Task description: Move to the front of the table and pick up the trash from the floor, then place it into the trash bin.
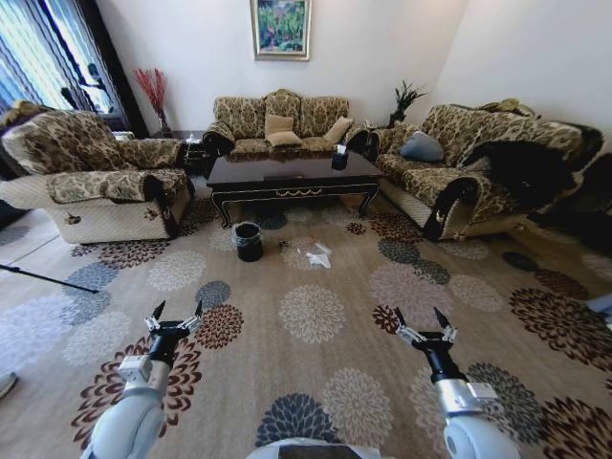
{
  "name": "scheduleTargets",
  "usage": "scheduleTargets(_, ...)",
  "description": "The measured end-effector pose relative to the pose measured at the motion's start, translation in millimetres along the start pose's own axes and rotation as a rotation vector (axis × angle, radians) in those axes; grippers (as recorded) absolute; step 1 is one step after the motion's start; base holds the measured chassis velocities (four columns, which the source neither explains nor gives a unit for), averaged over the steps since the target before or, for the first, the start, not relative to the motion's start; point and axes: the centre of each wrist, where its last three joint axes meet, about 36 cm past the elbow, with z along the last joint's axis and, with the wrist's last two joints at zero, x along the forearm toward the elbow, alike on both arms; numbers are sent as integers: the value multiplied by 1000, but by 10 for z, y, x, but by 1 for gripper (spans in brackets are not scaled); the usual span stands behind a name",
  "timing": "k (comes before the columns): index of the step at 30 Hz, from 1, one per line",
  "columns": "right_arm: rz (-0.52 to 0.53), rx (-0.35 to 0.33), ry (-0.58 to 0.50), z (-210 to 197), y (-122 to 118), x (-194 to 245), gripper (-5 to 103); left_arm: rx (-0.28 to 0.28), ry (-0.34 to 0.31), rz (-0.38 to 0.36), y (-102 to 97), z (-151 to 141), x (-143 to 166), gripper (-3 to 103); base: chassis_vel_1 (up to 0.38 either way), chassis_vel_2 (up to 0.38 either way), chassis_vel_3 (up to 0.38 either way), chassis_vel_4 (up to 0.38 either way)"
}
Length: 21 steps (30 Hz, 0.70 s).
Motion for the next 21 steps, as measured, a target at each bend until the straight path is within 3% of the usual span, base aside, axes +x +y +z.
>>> scheduleTargets(21,-8,2,-8,-46,67,-4,100,24,-14,-14,67,-107,-84,100,0,0,0,0)
